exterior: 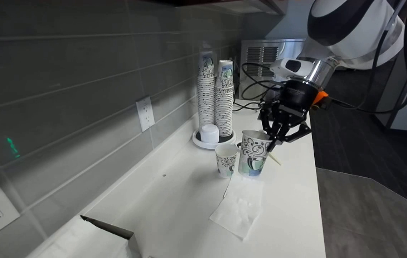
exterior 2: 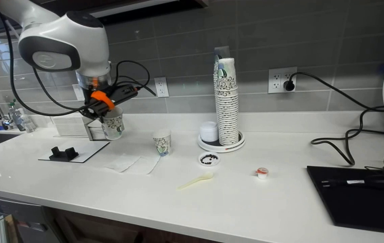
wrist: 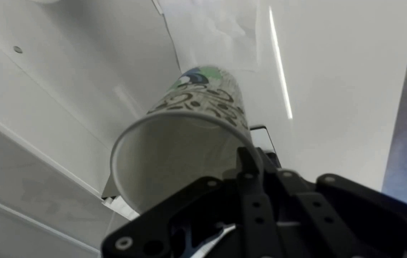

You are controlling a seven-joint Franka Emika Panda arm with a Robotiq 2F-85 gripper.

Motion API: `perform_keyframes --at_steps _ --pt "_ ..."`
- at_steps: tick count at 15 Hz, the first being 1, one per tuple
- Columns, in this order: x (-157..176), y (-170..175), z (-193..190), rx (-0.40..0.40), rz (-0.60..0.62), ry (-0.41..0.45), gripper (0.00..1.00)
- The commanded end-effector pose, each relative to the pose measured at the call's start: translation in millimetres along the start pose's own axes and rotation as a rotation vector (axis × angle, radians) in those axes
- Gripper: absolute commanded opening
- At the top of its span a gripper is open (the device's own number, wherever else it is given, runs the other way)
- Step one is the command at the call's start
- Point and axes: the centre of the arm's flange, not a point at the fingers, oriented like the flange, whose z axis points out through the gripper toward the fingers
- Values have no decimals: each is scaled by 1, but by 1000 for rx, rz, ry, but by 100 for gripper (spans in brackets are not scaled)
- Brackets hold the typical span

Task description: Pour the contents from the right cup onto the paper towel

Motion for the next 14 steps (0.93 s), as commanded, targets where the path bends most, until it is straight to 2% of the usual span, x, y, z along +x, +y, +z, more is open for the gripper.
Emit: perform_keyframes --at_steps 1,7,11,14 --pt "-9 16 -9 95 106 89 1" --pt "-56 56 6 275 293 253 1" --pt "-85 80 27 303 442 294 1" --pt "-100 93 43 358 524 366 1"
